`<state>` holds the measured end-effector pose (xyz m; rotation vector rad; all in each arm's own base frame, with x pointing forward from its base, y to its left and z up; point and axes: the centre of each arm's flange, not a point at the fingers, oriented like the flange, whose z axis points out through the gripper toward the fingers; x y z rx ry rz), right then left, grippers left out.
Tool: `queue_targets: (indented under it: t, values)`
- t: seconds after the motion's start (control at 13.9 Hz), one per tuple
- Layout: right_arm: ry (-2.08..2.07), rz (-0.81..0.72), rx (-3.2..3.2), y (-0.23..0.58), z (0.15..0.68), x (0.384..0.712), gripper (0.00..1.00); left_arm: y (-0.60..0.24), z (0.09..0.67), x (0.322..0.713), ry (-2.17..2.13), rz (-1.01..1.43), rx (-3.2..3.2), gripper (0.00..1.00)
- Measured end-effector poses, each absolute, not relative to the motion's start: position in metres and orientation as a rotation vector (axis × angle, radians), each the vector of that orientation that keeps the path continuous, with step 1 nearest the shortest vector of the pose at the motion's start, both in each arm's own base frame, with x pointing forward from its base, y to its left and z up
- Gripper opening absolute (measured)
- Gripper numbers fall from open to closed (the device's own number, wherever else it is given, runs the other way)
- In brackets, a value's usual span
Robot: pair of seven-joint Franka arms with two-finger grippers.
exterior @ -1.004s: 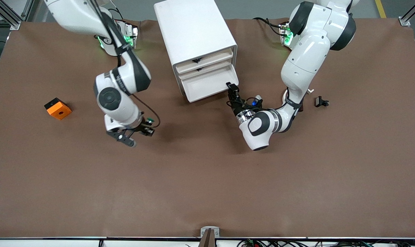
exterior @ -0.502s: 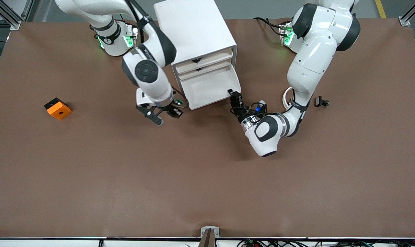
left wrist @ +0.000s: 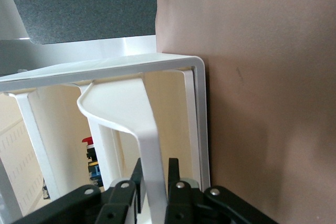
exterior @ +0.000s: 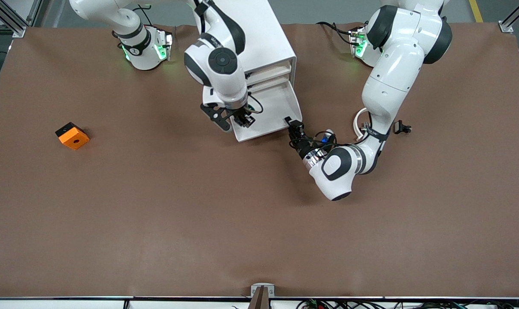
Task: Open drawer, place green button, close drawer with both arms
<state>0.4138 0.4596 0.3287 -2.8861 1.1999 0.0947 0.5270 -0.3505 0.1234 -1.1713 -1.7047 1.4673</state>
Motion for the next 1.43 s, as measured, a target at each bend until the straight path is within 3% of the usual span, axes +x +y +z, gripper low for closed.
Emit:
queue_targets:
  t: [0.43,0.57,1.08,1.43]
  values:
    - [1.148,0.075,-2.904,0.486,0.331,0.388,0.42,-0.351,0.124,0.528,-1.707,1.467,-1.172,0.87]
    - [1.119,0.047,-2.916,0.493,0.33,0.389,0.42,-0.35,0.125,0.529,-1.708,1.467,-1.172,1.0]
    - [1.053,-0.016,-2.959,0.513,0.303,0.405,0.42,-0.343,0.151,0.554,-1.741,1.334,-1.359,1.0]
    - [1.02,-0.018,-2.942,0.522,0.287,0.41,0.42,-0.333,0.21,0.574,-1.589,1.162,-1.855,1.0]
